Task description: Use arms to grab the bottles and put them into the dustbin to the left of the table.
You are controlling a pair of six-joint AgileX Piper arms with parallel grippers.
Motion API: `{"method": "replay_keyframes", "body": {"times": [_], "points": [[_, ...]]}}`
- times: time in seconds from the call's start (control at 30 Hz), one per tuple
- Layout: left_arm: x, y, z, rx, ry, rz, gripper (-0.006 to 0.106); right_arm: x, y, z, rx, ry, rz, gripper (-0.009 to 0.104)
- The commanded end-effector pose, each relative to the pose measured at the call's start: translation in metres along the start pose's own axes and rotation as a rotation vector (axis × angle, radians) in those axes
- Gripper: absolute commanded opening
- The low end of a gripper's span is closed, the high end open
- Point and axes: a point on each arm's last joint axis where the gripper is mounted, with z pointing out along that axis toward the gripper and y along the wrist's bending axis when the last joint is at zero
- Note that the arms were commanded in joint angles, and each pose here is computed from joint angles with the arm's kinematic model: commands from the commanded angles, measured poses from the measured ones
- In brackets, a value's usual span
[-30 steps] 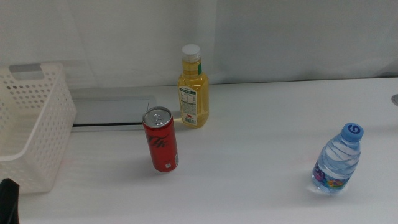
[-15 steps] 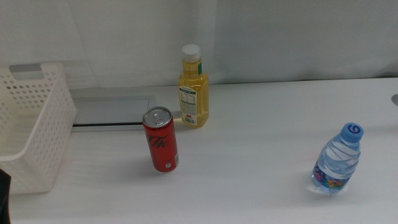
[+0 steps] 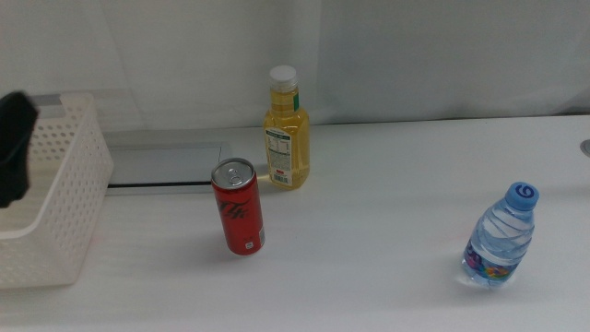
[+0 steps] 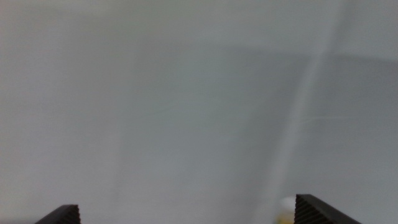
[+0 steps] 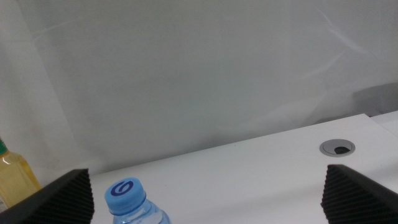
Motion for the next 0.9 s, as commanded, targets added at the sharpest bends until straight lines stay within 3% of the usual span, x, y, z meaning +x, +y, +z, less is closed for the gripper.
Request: {"method": "replay_keyframes", "body": {"times": [0.0,0.13,0.23,0.47,0.6,0.87], "points": [[-0.007,-0.012,0.009,0.079,-0.068,0.023,0.089,0.002,-0.001,0.000,0.004,-0.003,-0.008,0.103],[0.005,-0.032,0.022,0.209,-0.020,0.226,0.089,0.002,-0.001,0.000,0.004,-0.003,-0.013,0.103],[0.020,-0.044,0.034,0.279,0.056,0.300,0.089,0.002,-0.001,0.000,0.004,-0.003,-0.013,0.103],[0.060,-0.053,0.065,0.294,0.232,0.255,0.089,0.002,-0.001,0.000,0.004,-0.003,-0.015,0.103],[0.083,-0.049,0.069,0.289,0.193,0.261,0.089,0.001,-0.001,0.000,0.003,-0.004,-0.015,0.103],[0.137,-0.031,0.045,0.264,0.157,0.129,0.089,0.002,-0.001,0.000,0.004,-0.002,-0.015,0.103]]}}
